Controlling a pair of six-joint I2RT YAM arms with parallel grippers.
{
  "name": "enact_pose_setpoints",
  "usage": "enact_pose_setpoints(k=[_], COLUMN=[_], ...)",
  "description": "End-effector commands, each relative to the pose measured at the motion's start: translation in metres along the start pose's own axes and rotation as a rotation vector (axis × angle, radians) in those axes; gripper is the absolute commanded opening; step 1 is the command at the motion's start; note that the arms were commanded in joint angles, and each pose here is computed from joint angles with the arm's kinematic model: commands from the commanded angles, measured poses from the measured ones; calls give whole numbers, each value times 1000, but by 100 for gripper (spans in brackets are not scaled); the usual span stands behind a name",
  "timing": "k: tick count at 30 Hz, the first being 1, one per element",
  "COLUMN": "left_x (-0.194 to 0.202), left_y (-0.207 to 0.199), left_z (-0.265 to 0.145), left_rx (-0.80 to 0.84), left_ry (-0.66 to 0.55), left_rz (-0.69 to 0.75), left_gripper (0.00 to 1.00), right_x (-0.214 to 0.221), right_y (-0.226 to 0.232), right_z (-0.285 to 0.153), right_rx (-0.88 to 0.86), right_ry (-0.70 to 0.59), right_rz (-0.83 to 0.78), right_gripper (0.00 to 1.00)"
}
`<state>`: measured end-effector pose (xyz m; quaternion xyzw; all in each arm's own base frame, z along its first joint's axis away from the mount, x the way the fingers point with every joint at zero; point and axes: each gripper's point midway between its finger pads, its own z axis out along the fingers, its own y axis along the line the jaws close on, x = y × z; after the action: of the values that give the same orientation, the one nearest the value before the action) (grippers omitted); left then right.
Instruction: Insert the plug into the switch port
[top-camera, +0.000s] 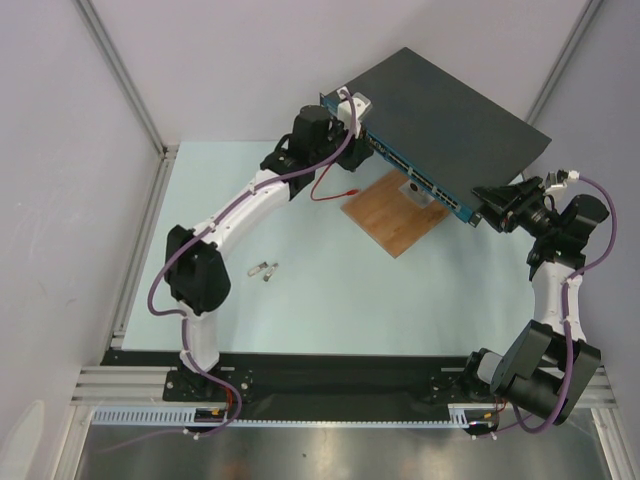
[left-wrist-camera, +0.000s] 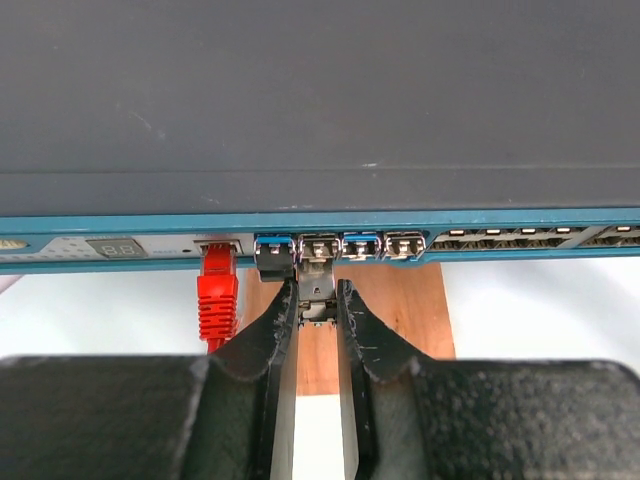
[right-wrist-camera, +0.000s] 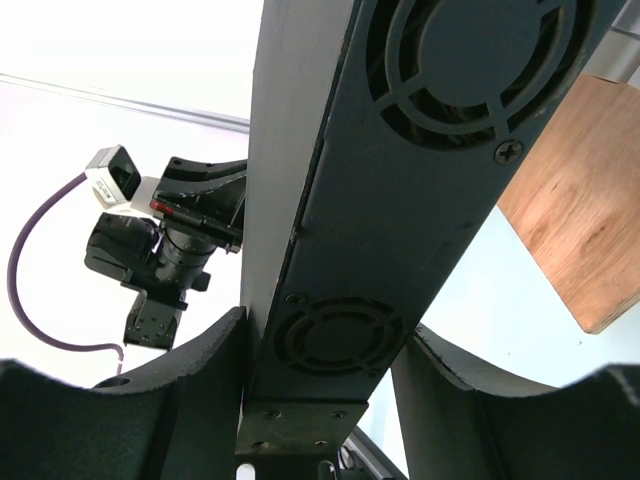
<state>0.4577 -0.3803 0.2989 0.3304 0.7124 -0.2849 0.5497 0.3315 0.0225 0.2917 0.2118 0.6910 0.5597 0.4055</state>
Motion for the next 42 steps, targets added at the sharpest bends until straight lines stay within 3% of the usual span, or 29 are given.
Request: enact_pose_setpoints(k=[1,3,4,7,14,17,20,24,27,42], left_x=[-48,-48,-48,-52,-51,-41,-33,-32,-32,-25], left_y=[-5,-8,-8,-10,-8,-3,-3,-2,-5,-4], left_z=[6,-4,-7,-27,-64,-69,-66,-58,-52,-27], left_rx=[26,29,25,16,-24,-55,-52,-47,-29,-6], left_ry=[-150,-131,-124,-112,-73,-33,-7,4,8,16], left_rz=[26,27,28,23,42,38,28,-1,-25,-91], left_gripper=[11,20,30,41,45,43,34,8,0,0], right_x=[-7,-8,-8,-10,-10,-10,-10,-9,-10,-9], right_y=[16,15,15,12,11,11,11,11,11,7], right_z=[13,13,13,12,9,9,10,10,11,13], right_rx=[-37,-35,-32,-19,-13,-10,-10,-3,-2,3], right_ry=[-4,-6,-7,-14,-11,-6,0,14,18,41], right_rz=[-191,-190,-189,-189,-198,-201,-208,-208,-215,-217], right_gripper=[0,0,0,0,0,0,0,0,0,0])
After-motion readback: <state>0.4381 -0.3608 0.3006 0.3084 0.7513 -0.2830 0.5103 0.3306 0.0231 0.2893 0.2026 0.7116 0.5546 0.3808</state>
